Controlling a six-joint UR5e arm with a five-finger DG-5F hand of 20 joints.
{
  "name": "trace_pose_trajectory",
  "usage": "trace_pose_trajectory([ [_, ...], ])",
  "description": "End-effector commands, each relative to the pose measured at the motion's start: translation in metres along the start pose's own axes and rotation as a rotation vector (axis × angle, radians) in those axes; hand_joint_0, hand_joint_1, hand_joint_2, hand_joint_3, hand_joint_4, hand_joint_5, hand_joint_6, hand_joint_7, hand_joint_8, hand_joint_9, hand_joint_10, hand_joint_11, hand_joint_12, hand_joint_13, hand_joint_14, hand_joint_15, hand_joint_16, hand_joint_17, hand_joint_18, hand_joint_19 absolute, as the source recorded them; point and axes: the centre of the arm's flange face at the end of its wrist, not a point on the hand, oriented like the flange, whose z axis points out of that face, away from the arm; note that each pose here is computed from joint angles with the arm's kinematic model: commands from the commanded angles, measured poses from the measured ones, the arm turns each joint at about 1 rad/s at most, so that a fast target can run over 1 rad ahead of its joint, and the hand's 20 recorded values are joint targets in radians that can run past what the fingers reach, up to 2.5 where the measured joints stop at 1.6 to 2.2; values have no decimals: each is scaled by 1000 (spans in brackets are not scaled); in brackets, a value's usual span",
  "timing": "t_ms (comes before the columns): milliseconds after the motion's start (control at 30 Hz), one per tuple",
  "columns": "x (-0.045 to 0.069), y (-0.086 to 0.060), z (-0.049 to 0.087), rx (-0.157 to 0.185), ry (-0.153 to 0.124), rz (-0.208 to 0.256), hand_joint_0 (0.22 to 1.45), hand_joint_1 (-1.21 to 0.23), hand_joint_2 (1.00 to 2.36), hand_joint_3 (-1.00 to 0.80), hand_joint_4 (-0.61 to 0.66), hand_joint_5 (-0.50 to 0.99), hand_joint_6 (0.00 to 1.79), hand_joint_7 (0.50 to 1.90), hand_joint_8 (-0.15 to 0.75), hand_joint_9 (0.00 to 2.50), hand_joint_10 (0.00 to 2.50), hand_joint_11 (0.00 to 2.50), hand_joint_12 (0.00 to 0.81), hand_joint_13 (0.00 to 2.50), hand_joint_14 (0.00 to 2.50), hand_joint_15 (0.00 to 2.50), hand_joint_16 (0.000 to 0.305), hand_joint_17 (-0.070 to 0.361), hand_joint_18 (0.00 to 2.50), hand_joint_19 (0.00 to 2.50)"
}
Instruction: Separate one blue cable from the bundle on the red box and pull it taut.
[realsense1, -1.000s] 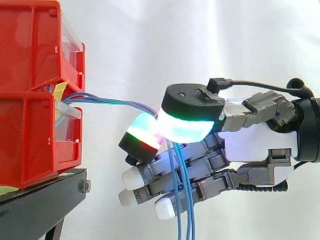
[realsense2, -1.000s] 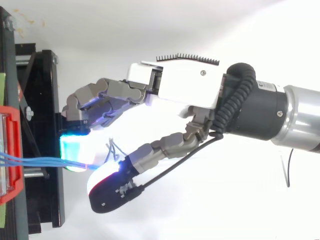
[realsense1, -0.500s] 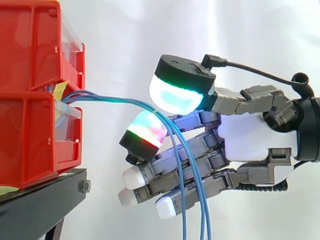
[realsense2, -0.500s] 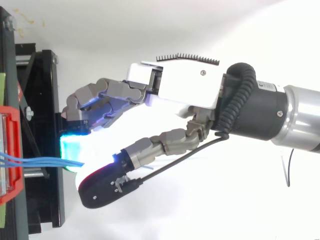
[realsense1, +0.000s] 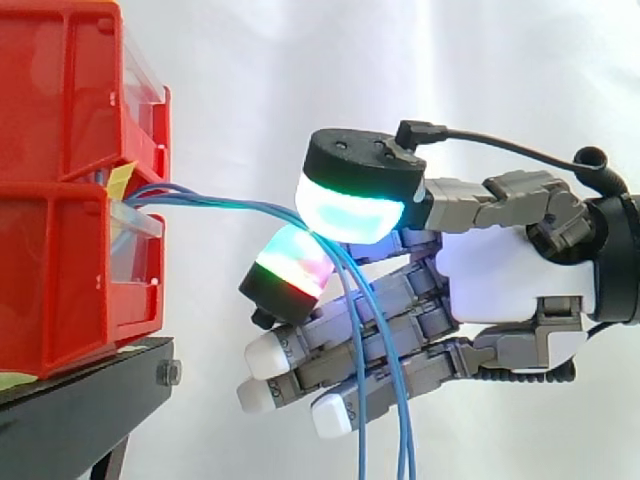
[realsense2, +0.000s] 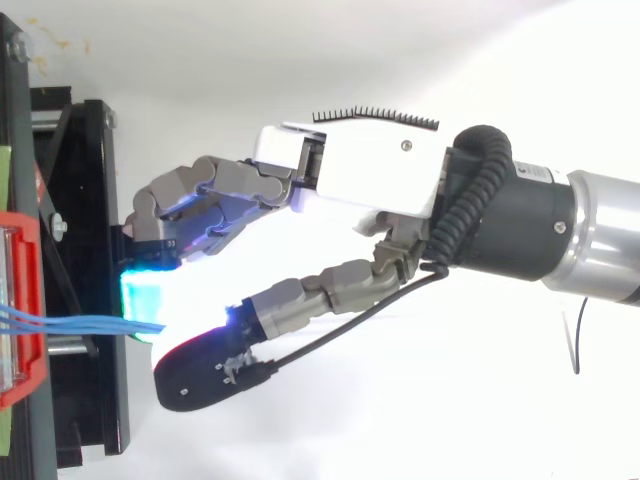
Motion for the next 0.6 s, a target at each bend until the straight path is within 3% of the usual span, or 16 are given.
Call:
trace_pose_trajectory([
  [0,0,0,0,0,1,0,732,-899,1021,-128,138,-244,829,1122,223,486,8,350,362,417,5,172,49,111,583,424],
  [567,1,0,-1,2,1,1,779,-942,1021,-155,145,-259,785,1099,195,372,7,290,355,365,7,157,49,111,532,411],
])
